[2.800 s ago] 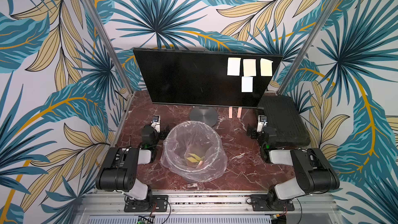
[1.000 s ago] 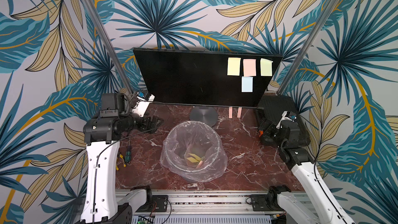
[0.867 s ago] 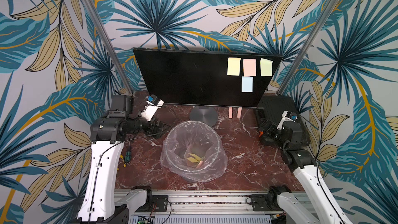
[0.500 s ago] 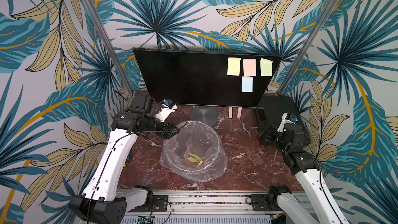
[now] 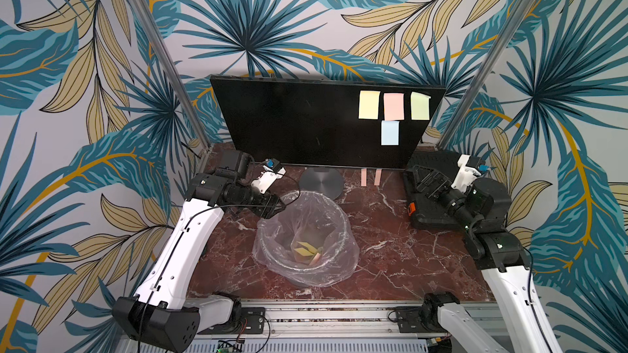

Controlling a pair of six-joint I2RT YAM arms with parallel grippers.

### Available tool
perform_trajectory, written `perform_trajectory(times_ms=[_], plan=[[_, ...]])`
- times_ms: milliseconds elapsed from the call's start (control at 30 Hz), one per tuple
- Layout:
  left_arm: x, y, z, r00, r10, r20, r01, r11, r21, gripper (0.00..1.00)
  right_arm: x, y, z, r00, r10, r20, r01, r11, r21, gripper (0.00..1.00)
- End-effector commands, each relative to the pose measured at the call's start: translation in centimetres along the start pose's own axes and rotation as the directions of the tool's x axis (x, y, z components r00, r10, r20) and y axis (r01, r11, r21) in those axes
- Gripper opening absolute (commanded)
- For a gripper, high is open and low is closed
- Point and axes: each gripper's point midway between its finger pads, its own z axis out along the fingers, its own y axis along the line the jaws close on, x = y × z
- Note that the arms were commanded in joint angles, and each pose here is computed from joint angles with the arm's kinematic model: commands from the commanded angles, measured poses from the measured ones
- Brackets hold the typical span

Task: Remove the sticky note from the monitor
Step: Tear off the sticky note from the monitor.

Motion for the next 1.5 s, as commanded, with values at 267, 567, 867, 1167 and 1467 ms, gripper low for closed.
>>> perform_trajectory(times_ms=[267, 567, 867, 1167, 1467], plan=[[-0.1, -0.3, 0.4, 1.0, 0.001, -0.003, -0.001, 1.0, 0.024, 0.59, -6.0, 7.9, 2.0, 0.971, 0.239, 0.029, -0.22, 0.929, -0.299, 0.93], [-0.2, -0.1, 0.6, 1.0, -0.002, -0.009, 0.002, 1.0, 0.021, 0.58, -8.3, 8.7, 2.7, 0.943, 0.323, 0.08, -0.279, 0.899, -0.339, 0.91], [-0.1, -0.1, 0.7, 1.0, -0.005, -0.012, 0.006, 1.0, 0.023, 0.57, -9.8, 9.3, 4.8, 0.921, 0.382, 0.08, -0.328, 0.868, -0.373, 0.87], [-0.1, -0.2, 0.7, 1.0, 0.0, -0.008, 0.0, 1.0, 0.026, 0.57, -10.6, 9.5, 6.7, 0.914, 0.398, 0.081, -0.34, 0.86, -0.38, 0.75], [0.0, -0.2, 0.8, 1.0, 0.0, -0.009, 0.0, 1.0, 0.028, 0.57, -11.2, 9.6, 6.1, 0.921, 0.371, 0.121, -0.303, 0.874, -0.379, 0.38]])
